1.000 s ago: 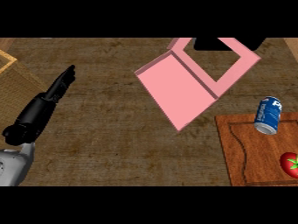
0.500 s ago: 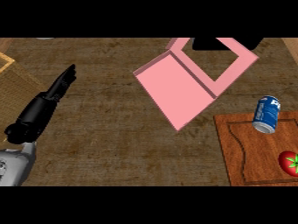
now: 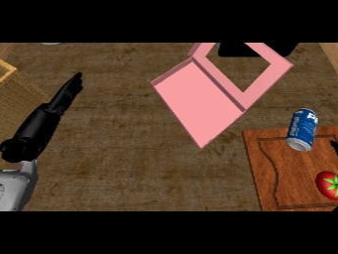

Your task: Pick the tomato from the cutting board and place it in the cardboard box

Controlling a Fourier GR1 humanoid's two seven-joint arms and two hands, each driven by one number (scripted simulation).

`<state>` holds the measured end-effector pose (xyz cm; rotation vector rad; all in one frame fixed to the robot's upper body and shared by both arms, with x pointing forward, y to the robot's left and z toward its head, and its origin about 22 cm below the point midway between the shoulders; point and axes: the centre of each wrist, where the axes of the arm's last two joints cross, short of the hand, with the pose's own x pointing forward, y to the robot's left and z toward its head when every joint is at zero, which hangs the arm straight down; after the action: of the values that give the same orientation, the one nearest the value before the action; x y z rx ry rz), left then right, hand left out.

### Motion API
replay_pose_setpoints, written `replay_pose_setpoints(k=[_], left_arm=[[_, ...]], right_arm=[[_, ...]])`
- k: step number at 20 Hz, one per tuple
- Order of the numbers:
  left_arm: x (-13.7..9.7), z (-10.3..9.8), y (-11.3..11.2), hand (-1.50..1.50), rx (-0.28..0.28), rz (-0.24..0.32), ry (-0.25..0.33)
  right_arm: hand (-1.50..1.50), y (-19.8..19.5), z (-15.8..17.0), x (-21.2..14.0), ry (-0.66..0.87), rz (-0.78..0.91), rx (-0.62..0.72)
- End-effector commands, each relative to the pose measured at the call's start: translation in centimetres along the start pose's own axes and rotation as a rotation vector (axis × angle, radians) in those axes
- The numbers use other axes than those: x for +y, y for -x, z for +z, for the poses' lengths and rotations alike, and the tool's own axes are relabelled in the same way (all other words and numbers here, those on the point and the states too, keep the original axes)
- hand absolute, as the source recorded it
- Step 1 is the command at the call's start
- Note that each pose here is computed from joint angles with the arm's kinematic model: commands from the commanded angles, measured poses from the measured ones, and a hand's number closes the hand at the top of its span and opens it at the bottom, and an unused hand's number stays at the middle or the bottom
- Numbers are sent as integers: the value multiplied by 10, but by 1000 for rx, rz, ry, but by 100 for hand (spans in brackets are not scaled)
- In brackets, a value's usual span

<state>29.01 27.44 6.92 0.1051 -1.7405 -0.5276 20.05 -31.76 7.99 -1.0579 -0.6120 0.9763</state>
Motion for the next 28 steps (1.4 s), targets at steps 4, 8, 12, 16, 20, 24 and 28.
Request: replay_pose_setpoints(k=[4, 8, 12, 16, 20, 24, 28], left_arm=[[-7, 0, 14, 0, -8, 7, 6], [-10, 7, 1, 0, -5, 11, -7], [-12, 2, 9, 0, -1, 1, 0], [-12, 6, 19, 0, 18, 4, 0], [-20, 4, 11, 0, -9, 8, 14], [-14, 6, -7, 0, 2, -12, 12], [0, -1, 6, 0, -18, 10, 17]], right_arm=[[-150, 25, -9, 10, -29, -16, -31], [-150, 14, -23, 32, -35, 17, 32], [-150, 10, -35, 23, -43, 21, 46], [-150, 17, -20, 27, -25, -9, 45], [-150, 32, -34, 35, -56, -4, -3], [150, 26, -50, 53, 6, 58, -101], [150, 35, -56, 59, 111, 93, -131]])
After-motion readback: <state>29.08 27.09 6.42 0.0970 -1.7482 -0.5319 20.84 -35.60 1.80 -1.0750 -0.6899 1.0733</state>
